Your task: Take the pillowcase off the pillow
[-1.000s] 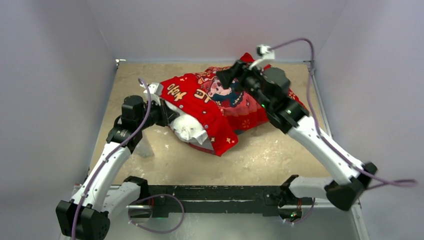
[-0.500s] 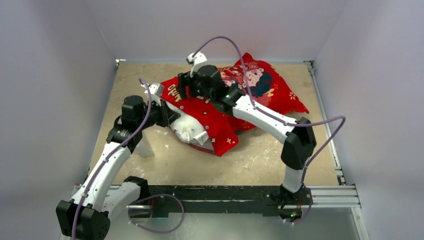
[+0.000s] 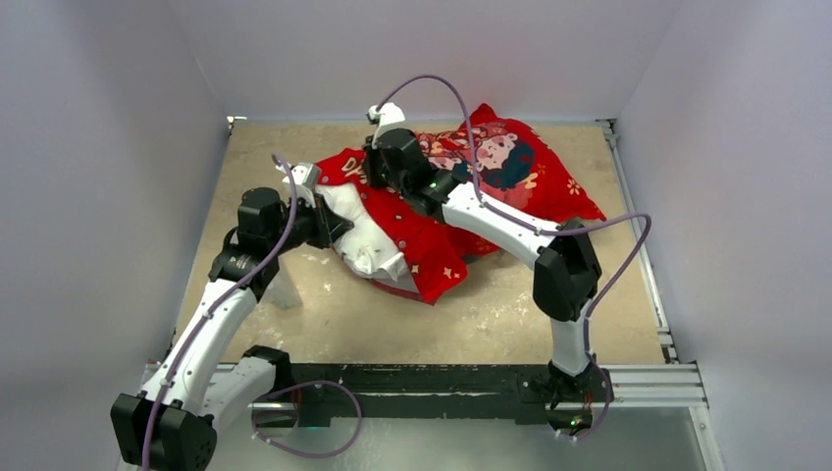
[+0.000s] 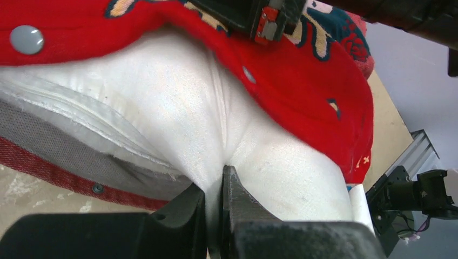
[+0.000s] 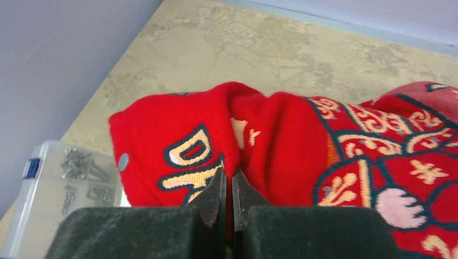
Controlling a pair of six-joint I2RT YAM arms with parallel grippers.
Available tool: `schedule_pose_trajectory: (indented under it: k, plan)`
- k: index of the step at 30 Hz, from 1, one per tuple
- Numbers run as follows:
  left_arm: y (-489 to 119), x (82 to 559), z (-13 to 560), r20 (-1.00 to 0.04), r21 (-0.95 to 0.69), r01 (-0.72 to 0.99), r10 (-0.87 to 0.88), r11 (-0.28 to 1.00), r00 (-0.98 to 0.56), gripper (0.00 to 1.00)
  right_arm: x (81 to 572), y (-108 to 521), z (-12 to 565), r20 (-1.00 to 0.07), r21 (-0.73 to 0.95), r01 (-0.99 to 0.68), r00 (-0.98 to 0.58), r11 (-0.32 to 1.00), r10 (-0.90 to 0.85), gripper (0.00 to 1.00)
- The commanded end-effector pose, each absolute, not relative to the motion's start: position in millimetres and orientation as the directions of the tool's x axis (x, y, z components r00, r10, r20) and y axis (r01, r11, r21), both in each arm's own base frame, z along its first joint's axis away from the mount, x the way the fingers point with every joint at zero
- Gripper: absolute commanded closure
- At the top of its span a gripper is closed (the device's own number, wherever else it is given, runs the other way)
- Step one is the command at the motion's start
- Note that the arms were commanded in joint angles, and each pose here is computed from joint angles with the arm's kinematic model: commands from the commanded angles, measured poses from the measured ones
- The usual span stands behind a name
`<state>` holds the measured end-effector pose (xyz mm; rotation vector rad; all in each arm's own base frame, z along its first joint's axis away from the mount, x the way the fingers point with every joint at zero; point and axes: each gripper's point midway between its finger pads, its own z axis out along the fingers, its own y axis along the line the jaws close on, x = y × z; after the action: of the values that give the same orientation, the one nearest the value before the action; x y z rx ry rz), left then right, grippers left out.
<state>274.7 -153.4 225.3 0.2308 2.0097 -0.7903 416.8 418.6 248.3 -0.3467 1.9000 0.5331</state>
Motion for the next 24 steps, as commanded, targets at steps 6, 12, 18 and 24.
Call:
schedule_pose_trajectory:
  k: [6, 12, 18, 24]
  plan:
    - [-173, 249, 295, -0.940, -0.328, 0.703, -0.143, 0.632, -0.310, 1.00, 511, 215, 291, -0.903, 0.357, 0.094, -0.221, 0.929, 0.369, 1.00]
    - [-186, 222, 314, -0.958, -0.286, 0.816, -0.146, 0.502, -0.246, 1.00, 515, 136, 288, -0.900, 0.355, 0.258, -0.164, 0.898, 0.403, 1.00]
    - [-176, 228, 318, -0.964, -0.265, 0.772, -0.163, 0.577, -0.209, 1.00, 499, 112, 282, -0.843, 0.471, 0.280, -0.136, 0.837, 0.520, 1.00]
    - [-172, 237, 313, -0.960, -0.281, 0.742, -0.166, 0.609, -0.227, 1.00, 459, 148, 277, -0.862, 0.468, 0.005, -0.219, 0.884, 0.457, 0.94]
